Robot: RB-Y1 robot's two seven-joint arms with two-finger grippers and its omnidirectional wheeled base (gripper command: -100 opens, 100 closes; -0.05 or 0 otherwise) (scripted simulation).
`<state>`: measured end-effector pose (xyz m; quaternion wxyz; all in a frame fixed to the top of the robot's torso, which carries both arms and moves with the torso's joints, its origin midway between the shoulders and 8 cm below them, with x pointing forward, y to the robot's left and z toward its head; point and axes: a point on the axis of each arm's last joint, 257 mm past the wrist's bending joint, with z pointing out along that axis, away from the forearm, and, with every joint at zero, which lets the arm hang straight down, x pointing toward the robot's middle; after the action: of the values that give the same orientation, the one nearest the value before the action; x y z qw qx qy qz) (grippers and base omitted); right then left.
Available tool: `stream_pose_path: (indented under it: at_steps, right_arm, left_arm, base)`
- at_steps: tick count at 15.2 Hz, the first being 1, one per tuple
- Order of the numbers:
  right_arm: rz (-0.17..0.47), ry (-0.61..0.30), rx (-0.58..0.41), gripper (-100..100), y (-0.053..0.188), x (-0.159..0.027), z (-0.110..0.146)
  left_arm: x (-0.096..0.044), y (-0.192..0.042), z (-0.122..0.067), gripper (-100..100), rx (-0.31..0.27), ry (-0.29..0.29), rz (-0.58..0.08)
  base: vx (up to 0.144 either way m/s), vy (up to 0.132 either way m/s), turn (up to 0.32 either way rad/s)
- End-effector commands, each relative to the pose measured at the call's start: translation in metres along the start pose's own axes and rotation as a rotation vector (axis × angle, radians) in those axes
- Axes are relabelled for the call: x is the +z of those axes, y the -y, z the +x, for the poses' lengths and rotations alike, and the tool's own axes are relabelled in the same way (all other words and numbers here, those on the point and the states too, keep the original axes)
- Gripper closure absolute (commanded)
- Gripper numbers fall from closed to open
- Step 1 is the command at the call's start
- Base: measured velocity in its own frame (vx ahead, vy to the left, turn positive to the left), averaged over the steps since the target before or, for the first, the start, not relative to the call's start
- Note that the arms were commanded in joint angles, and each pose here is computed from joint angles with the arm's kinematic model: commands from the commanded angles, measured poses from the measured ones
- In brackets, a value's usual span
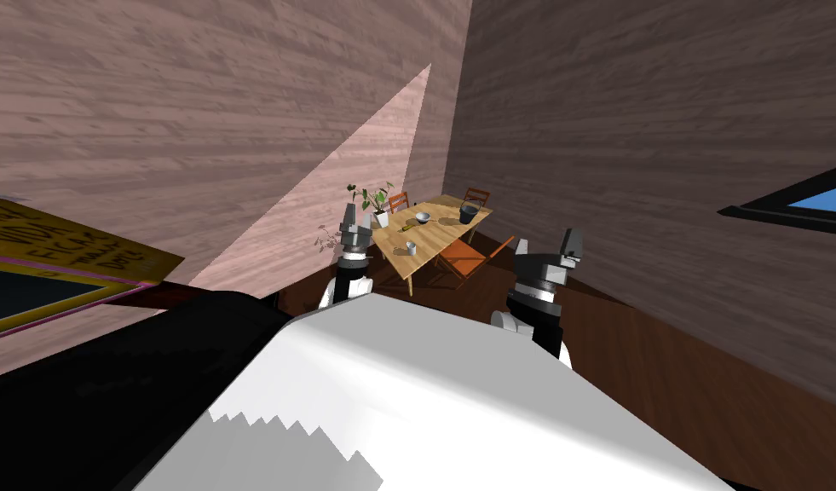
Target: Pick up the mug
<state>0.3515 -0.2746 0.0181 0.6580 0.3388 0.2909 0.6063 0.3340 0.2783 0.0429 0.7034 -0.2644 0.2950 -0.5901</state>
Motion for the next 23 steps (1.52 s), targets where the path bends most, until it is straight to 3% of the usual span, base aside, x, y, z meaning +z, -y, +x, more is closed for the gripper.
stream_pose_path:
  at_steps: [1,11,14,19,23]
  right_arm:
    - [0.000,0.000,0.000,0,0.000,0.000,0.000]
    - [0.000,0.000,0.000,0,0.000,0.000,0.000]
    - [0.000,0.000,0.000,0,0.000,0.000,0.000]
    - [0.000,0.000,0.000,0,0.000,0.000,0.000]
    - [0.000,0.000,0.000,0,0.000,0.000,0.000]
  left_arm:
    - [0.000,-0.013,0.000,-100,0.011,-0.021,-0.037]
    - [-0.005,-0.076,-0.013,-100,0.043,-0.040,-0.219]
    - [-0.010,-0.107,-0.024,-100,0.059,-0.036,-0.306]
    - [-0.016,-0.131,-0.033,-100,0.069,-0.026,-0.385]
    - [-0.028,-0.169,-0.051,-100,0.088,-0.009,-0.501]
  base:
    - [0.005,-0.016,-0.020]
    - [0.014,-0.044,-0.024]
    - [0.023,-0.050,-0.032]
    - [0.024,-0.046,-0.021]
    - [0.031,-0.051,-0.037]
